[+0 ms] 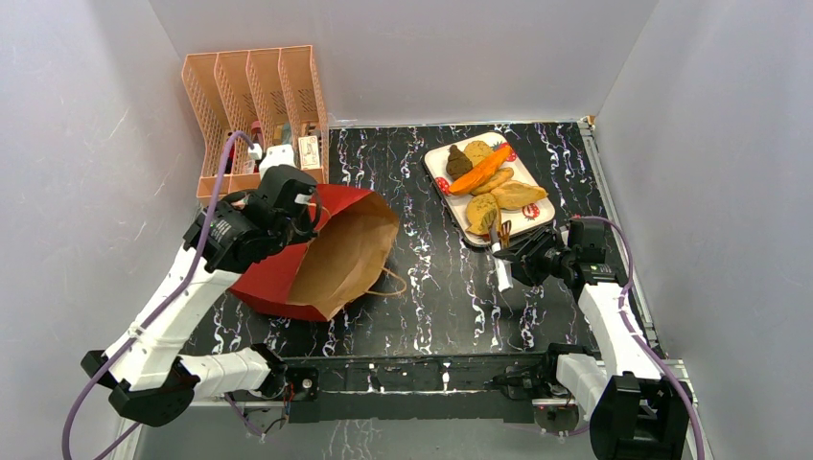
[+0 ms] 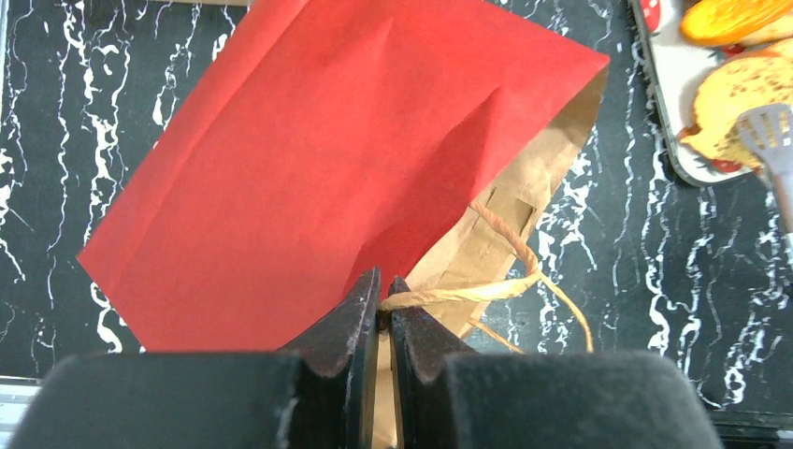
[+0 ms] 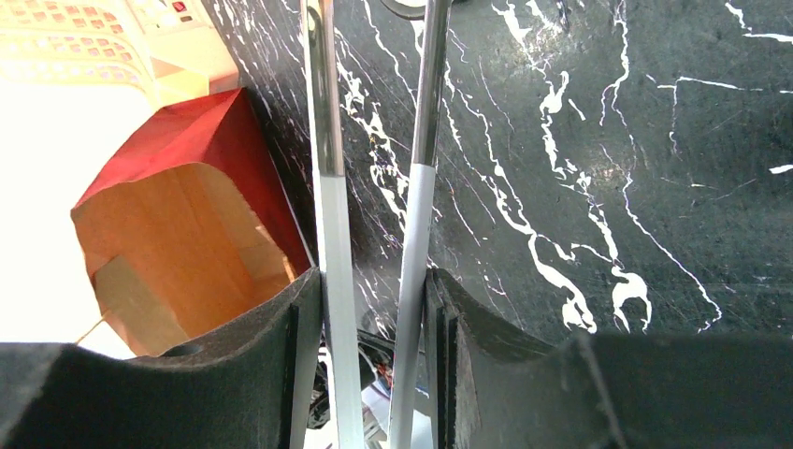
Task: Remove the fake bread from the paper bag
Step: Place the fake bread in the container.
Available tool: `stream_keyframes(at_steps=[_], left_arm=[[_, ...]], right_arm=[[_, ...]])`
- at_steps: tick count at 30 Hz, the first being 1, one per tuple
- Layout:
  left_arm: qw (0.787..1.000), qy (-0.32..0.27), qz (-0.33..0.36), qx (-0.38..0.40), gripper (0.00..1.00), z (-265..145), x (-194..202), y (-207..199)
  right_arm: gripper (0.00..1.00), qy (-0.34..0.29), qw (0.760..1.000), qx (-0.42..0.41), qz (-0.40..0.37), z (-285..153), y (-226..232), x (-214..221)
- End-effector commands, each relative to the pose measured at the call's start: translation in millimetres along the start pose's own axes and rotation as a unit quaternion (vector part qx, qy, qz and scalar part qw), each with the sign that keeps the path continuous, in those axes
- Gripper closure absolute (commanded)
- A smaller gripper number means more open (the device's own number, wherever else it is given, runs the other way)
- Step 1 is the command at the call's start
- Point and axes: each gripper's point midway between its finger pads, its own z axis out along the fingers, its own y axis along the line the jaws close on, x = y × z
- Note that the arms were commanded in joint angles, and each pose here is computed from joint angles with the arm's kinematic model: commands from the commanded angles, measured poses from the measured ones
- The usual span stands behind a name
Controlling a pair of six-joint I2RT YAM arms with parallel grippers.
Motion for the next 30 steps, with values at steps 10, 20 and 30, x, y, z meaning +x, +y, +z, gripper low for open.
stream_keyframes(at_steps=[10, 20, 30], left_arm=[[0.998, -0.033, -0.037, 0.047, 0.95, -31.3, -40.7, -14.9], [0.993, -0.048, -0.065, 0.080, 0.95, -44.6, -54.3, -24.4], [0.978, -0.092, -0.081, 0.167, 0.97, -57.4, -76.6, -53.1]], right_arm=[[0.63, -0.037, 0.998, -0.023, -0.044, -12.2, 26.1, -16.8], [0.65, -0.045, 0.997, -0.023, -0.055, -16.0, 32.8, -21.4], [0.67, -0.062, 0.996, -0.018, -0.069, -22.9, 41.2, -28.8]])
